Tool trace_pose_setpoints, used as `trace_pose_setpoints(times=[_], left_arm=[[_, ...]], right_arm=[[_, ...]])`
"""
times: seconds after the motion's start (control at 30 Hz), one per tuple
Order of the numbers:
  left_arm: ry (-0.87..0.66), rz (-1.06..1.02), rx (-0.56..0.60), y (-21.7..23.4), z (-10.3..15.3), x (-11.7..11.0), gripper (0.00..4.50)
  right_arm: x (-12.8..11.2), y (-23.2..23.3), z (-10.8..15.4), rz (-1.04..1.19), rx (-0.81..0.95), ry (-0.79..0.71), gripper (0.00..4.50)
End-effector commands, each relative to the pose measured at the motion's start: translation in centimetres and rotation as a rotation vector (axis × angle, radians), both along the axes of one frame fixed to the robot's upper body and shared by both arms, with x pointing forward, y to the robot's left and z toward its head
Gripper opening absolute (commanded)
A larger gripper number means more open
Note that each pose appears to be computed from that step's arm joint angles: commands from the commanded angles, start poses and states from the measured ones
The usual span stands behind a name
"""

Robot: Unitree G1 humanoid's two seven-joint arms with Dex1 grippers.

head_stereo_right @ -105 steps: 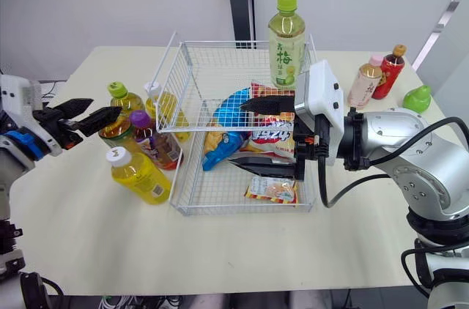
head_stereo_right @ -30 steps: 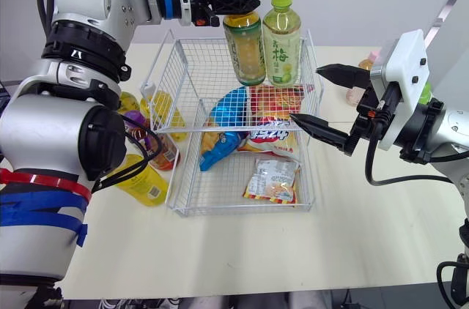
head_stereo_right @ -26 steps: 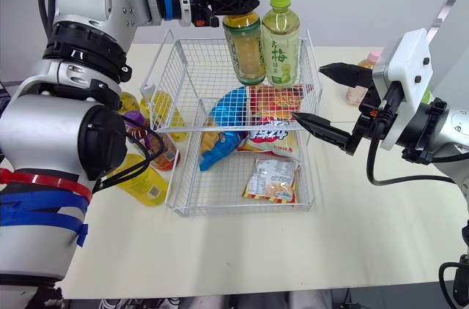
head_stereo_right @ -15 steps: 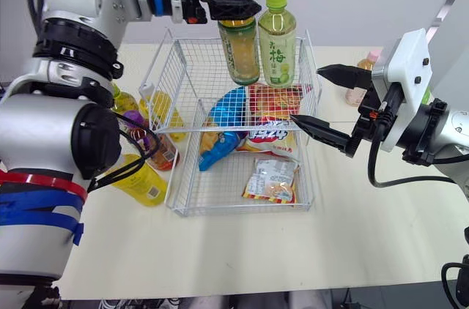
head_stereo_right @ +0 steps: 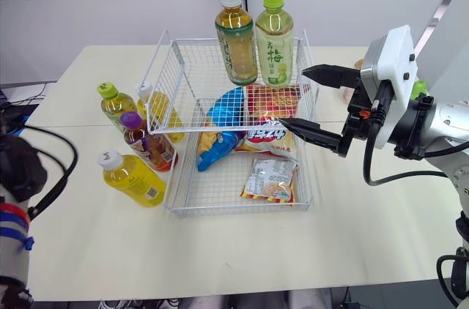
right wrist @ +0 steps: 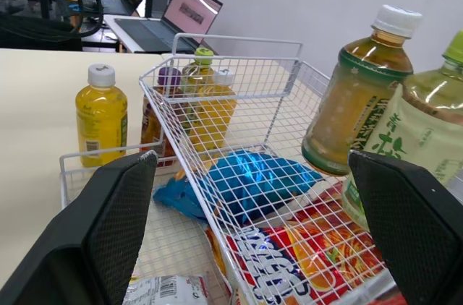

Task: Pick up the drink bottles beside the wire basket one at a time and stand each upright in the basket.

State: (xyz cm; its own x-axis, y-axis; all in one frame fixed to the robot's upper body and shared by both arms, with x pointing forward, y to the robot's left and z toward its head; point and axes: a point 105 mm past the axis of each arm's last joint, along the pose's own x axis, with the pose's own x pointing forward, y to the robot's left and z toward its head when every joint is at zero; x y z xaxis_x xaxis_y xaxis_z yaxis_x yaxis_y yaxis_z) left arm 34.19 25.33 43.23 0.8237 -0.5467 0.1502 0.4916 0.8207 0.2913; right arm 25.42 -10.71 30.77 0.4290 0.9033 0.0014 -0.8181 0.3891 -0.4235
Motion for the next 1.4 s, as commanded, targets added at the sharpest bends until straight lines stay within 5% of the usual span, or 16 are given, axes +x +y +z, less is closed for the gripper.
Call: trace_pose_setpoints(times=[0.03, 0.17, 0.4, 0.53, 0.67, 1.03, 1.4], left_arm=[[-0.064, 0.114, 0.035, 3.3, -0.4, -3.0, 4.48], [-0.012, 0.252, 0.110, 7.1, -5.2, -4.2, 4.48], [0.163, 0.354, 0.019, 12.2, -15.3, -7.4, 4.48], [0.213, 0.358, 0.016, 12.1, -18.3, -8.5, 4.48], [0.219, 0.355, -0.005, 11.8, -19.3, -8.3, 4.48], [0.177, 0.253, -0.062, 9.1, -18.2, -2.4, 4.48], [0.175, 0.195, -0.110, 7.3, -17.8, 2.8, 4.48]], right_arm=[[0.0, 0.5, 0.5, 0.021, 0.000, -0.035, 4.50], [0.3, 1.3, 0.0, 0.047, -0.008, -0.024, 4.50], [0.4, 0.7, -0.6, 0.076, -0.027, -0.010, 4.50], [0.2, 0.1, -0.8, 0.080, -0.035, -0.011, 4.50], [0.2, 0.3, -0.8, 0.089, -0.034, -0.012, 4.50], [-0.4, 1.6, -1.2, 0.114, -0.031, -0.036, 4.50], [-3.2, 2.9, -4.7, 0.125, -0.046, -0.003, 4.50]])
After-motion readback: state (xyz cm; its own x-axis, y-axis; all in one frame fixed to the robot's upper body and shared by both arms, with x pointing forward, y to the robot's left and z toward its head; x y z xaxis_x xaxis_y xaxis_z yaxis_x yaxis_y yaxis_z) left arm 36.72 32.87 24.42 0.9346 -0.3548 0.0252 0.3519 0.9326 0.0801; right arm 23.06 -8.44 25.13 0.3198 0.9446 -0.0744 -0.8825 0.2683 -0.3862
